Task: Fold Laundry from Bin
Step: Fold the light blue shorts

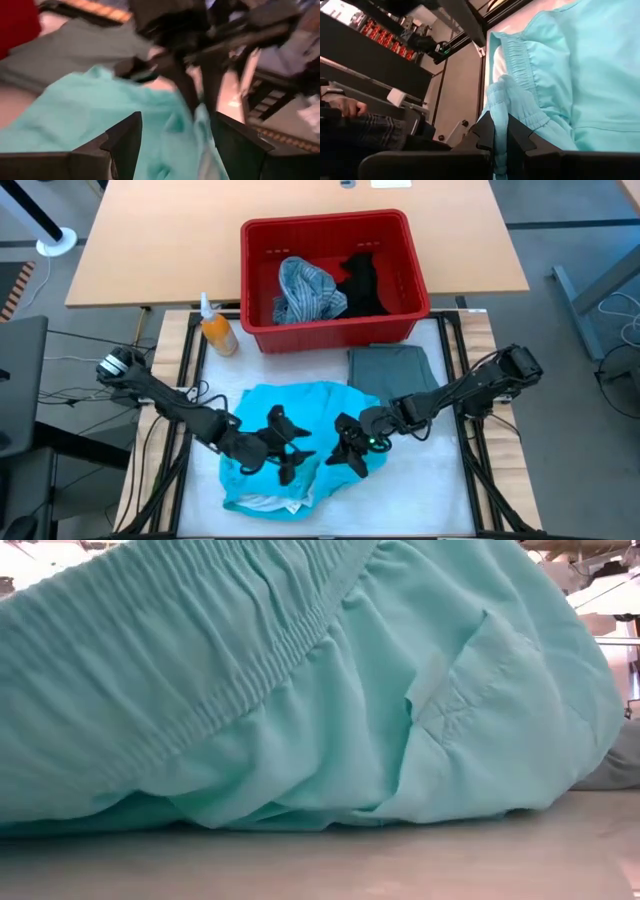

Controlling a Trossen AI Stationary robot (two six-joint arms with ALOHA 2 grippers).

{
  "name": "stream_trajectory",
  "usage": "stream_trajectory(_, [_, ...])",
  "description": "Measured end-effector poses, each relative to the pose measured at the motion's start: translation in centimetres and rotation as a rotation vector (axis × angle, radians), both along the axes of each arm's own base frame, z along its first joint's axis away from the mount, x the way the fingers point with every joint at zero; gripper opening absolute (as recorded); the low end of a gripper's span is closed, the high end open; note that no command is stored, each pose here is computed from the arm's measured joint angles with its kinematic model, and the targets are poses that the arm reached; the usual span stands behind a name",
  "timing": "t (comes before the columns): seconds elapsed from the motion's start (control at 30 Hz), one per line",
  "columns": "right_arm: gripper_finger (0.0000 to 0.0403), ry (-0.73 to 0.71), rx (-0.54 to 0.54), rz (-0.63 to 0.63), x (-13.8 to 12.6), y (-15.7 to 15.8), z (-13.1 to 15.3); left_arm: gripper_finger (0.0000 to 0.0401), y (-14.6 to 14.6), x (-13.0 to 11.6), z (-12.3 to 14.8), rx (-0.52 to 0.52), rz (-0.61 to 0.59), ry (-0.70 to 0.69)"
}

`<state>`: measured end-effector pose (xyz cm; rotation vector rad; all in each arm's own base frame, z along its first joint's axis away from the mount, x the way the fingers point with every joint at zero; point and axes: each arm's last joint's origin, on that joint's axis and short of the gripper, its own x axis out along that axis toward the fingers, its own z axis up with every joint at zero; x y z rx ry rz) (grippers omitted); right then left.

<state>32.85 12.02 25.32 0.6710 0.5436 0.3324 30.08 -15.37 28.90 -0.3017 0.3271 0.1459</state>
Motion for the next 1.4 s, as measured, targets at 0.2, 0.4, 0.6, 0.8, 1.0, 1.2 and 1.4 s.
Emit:
stream_trajectory(0.2, [0.0042, 0.005, -0.010, 0.047, -0.2, 0.4, -0.1, 0.0224, -1.2, 1.7, -1.6, -0.060, -0.085, -0.032])
stream_trajectory(0.4, [0.0042, 0.012, -0.039, 0.082, -0.3, 0.4, -0.3, 0.0224, -1.8, 2.6, -2.5, -0.129, -0.086, -0.055])
stream_trajectory(0.6, [0.0042, 0.007, -0.046, 0.102, -0.3, 0.4, -0.3, 0.0224, -2.6, 2.7, -3.4, -0.160, -0.128, -0.023])
stream_trajectory(0.8, [0.0042, 0.001, -0.049, 0.107, -0.3, 0.4, -0.3, 0.0224, -3.0, 3.0, -4.8, -0.161, -0.114, 0.013])
stream_trajectory(1.0, [0.0042, -0.006, -0.047, 0.107, -0.3, 0.4, -0.2, 0.0224, -2.9, 3.1, -4.8, -0.127, -0.091, 0.005])
stream_trajectory(1.2, [0.0042, -0.014, -0.045, 0.091, -0.1, -0.1, -0.1, 0.0224, -2.7, 3.2, -4.8, -0.153, -0.111, 0.012])
stream_trajectory(1.4, [0.0042, -0.054, -0.034, 0.065, 0.3, -0.8, 0.3, 0.0224, -2.1, 3.6, -4.8, -0.162, -0.116, 0.023])
